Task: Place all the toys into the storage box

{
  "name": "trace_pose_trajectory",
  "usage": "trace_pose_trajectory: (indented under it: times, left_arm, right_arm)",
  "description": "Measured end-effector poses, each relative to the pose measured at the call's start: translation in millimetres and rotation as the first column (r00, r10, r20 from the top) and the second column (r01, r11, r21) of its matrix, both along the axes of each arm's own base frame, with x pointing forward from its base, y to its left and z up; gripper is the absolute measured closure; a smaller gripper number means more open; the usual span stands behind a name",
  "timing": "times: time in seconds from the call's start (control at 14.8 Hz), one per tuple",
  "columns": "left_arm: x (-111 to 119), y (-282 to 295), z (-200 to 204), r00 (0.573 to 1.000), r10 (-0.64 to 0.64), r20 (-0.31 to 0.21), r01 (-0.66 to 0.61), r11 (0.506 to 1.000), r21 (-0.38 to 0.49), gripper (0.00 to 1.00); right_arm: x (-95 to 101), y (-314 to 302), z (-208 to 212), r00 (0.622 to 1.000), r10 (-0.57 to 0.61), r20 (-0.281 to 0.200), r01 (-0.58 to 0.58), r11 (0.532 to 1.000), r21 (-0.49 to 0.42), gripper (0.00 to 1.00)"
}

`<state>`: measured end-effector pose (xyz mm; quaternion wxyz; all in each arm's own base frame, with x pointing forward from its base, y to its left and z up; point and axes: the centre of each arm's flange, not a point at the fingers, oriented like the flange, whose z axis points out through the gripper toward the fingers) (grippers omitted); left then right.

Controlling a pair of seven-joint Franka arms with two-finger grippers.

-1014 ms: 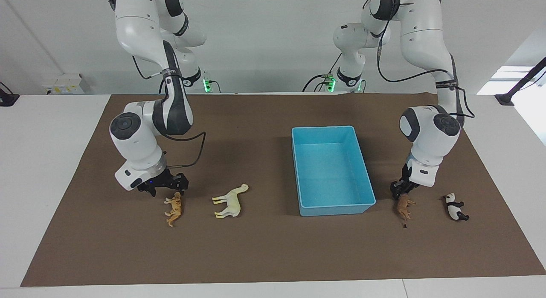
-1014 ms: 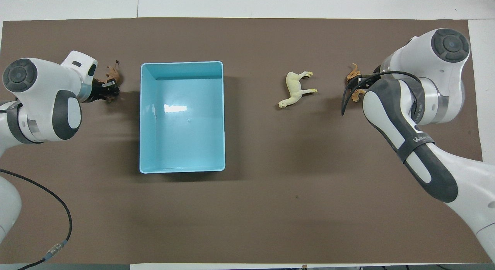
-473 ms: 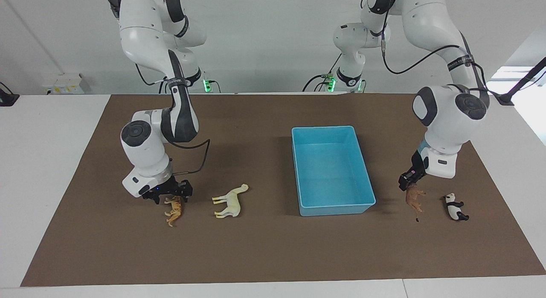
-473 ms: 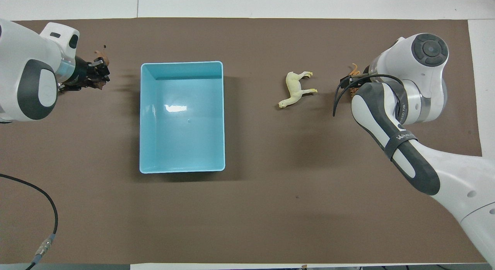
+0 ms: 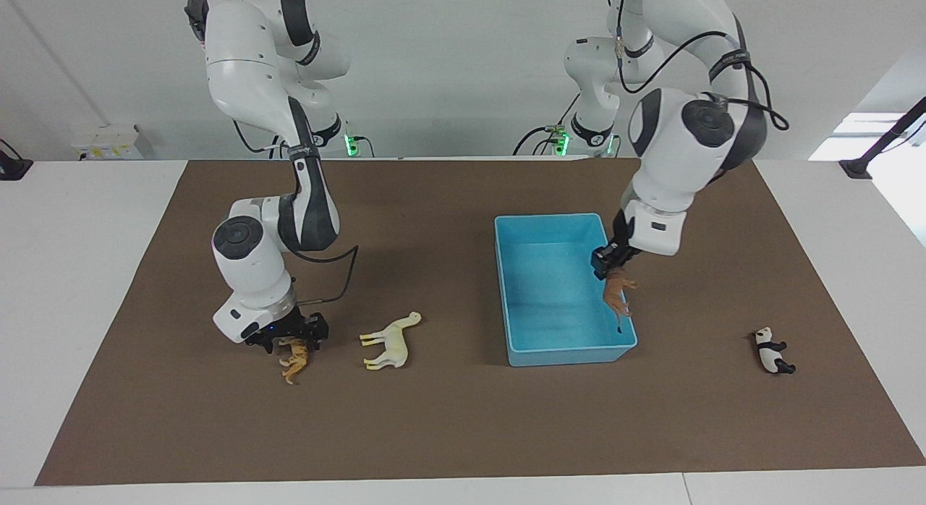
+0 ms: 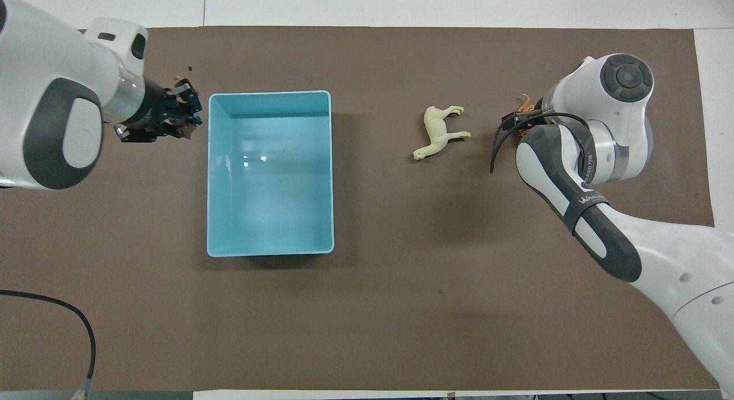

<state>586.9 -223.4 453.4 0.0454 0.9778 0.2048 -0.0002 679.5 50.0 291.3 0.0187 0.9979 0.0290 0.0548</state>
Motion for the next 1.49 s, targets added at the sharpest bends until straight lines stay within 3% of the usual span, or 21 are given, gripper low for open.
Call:
trace_pose_trajectory:
  times: [0.07,0.2,0.34,0.47,0.61,0.81,1.08,1.29,1.42,1.49]
  left_arm:
    - [-14,-17,-17,1.000,-0.008,0.016,0.008,1.000,-0.004,0.59]
    - [-43,-36,-47,0.999,-0.026,0.024,0.026,1.000,-0.003,0.56]
    - [-55,-35,-52,0.999,-0.031,0.018,0.030,1.000,0.004,0.39]
    - [-53,-27,-37,0.999,-0.019,0.029,0.019,1.000,0.003,0.19]
    - [-45,-10,-6,1.000,-0.005,0.025,0.004,1.000,0.026,0.00]
    - [-20,48,28,0.995,-0.052,0.083,0.036,0.984,0.176,0.00]
    - [17,181,36,0.977,-0.169,0.128,0.133,0.959,0.249,0.00]
    - [44,275,29,0.934,-0.270,0.234,0.193,0.933,0.304,0.00]
    - [65,309,16,0.891,-0.339,0.302,0.224,0.907,0.358,0.00]
    - [73,321,8,0.880,-0.361,0.309,0.236,0.896,0.376,0.00]
  right_arm:
    - [0.5,0,-1,1.000,0.000,0.003,0.000,1.000,0.000,0.04]
    - [0.5,0,-3,1.000,0.000,0.002,0.000,1.000,0.000,0.25]
    - [0.6,0,-3,1.000,-0.021,0.003,0.021,1.000,0.003,0.47]
    - [1.0,3,-2,0.999,-0.038,0.008,0.038,0.999,0.007,0.67]
    - [1.1,3,-2,0.999,-0.038,0.008,0.038,0.999,0.007,0.67]
    - [5.9,6,11,0.999,-0.036,-0.004,0.036,0.999,0.003,0.67]
    - [17.9,77,107,0.998,-0.002,-0.056,0.002,1.000,-0.009,0.67]
    - [4.2,167,178,1.000,0.015,-0.003,-0.015,1.000,0.014,0.67]
    - [-16.5,244,196,0.999,0.022,0.042,-0.024,0.998,0.050,0.67]
    - [-28.1,280,200,0.998,0.035,0.061,-0.039,0.997,0.072,0.67]
